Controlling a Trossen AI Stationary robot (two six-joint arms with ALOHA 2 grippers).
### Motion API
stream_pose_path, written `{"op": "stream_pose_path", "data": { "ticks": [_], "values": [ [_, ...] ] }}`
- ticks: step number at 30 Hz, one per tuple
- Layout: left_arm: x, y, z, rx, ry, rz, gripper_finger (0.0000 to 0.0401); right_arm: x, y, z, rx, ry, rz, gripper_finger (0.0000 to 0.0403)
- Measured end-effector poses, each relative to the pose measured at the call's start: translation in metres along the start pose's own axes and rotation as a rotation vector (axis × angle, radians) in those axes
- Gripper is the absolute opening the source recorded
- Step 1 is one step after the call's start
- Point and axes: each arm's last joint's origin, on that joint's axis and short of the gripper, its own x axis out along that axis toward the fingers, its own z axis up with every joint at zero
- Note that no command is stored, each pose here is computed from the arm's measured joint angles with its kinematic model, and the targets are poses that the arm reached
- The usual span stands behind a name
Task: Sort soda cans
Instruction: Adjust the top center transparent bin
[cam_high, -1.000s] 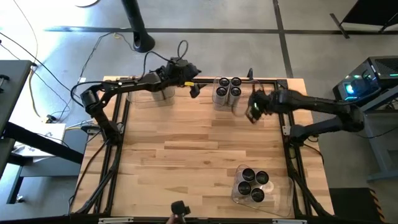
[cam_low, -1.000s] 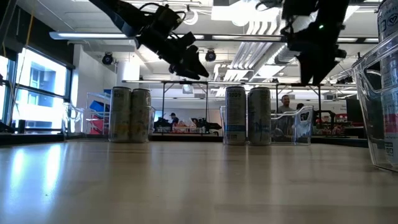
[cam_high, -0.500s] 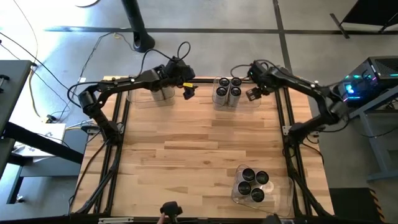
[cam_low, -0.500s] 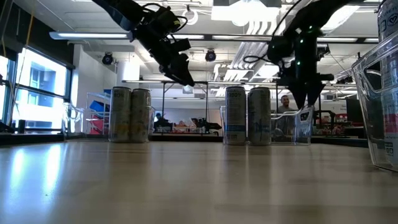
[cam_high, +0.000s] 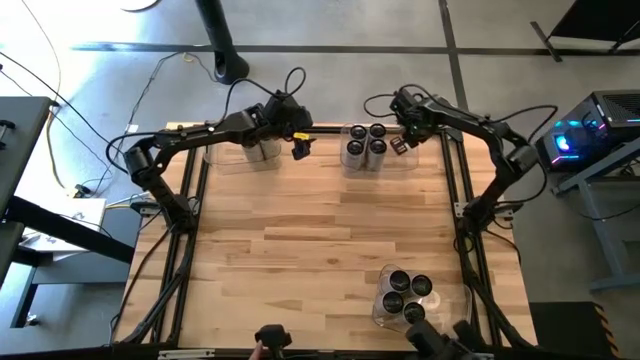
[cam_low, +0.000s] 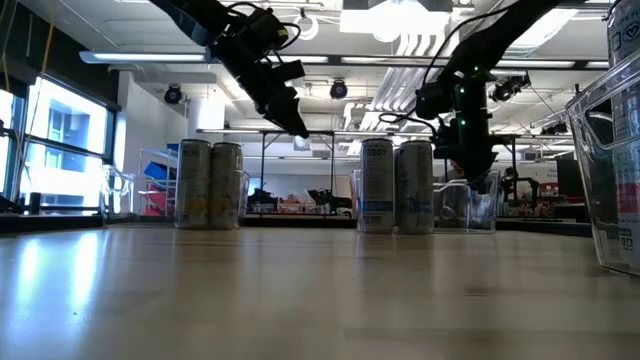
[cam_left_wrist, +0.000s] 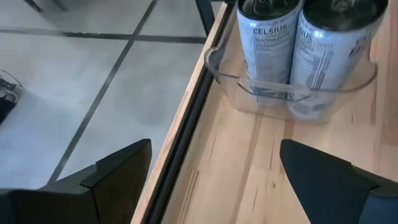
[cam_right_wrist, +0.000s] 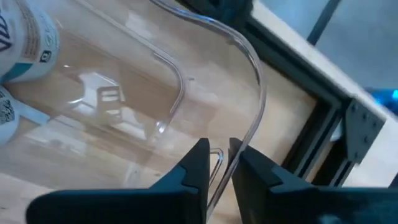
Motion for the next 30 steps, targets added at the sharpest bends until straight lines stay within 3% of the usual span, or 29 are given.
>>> {"op": "stream_pose_path", "data": {
  "ticks": [6, 13, 22, 30],
  "values": [
    [-0.011, 0.001, 0.001, 0.059, 0.005, 0.003, 0.0351, 0.002, 0.0, 0.016, -0.16, -0.128, 0.01, 0.0042],
    [-0.032, 0.003, 0.007, 0.078, -0.039, -0.015, 0.0351, 0.001, -0.001, 0.028, -0.367, -0.266, 0.116, 0.0042],
    [-0.035, -0.013, 0.004, 0.201, -0.015, -0.161, 0.0351, 0.002, 0.0, 0.023, -0.411, -0.228, 0.13, 0.0046],
    [-0.033, -0.031, 0.002, 0.339, -0.068, -0.289, 0.0351, -0.006, -0.003, 0.013, -0.388, -0.173, 0.136, 0.015]
  ]
}}
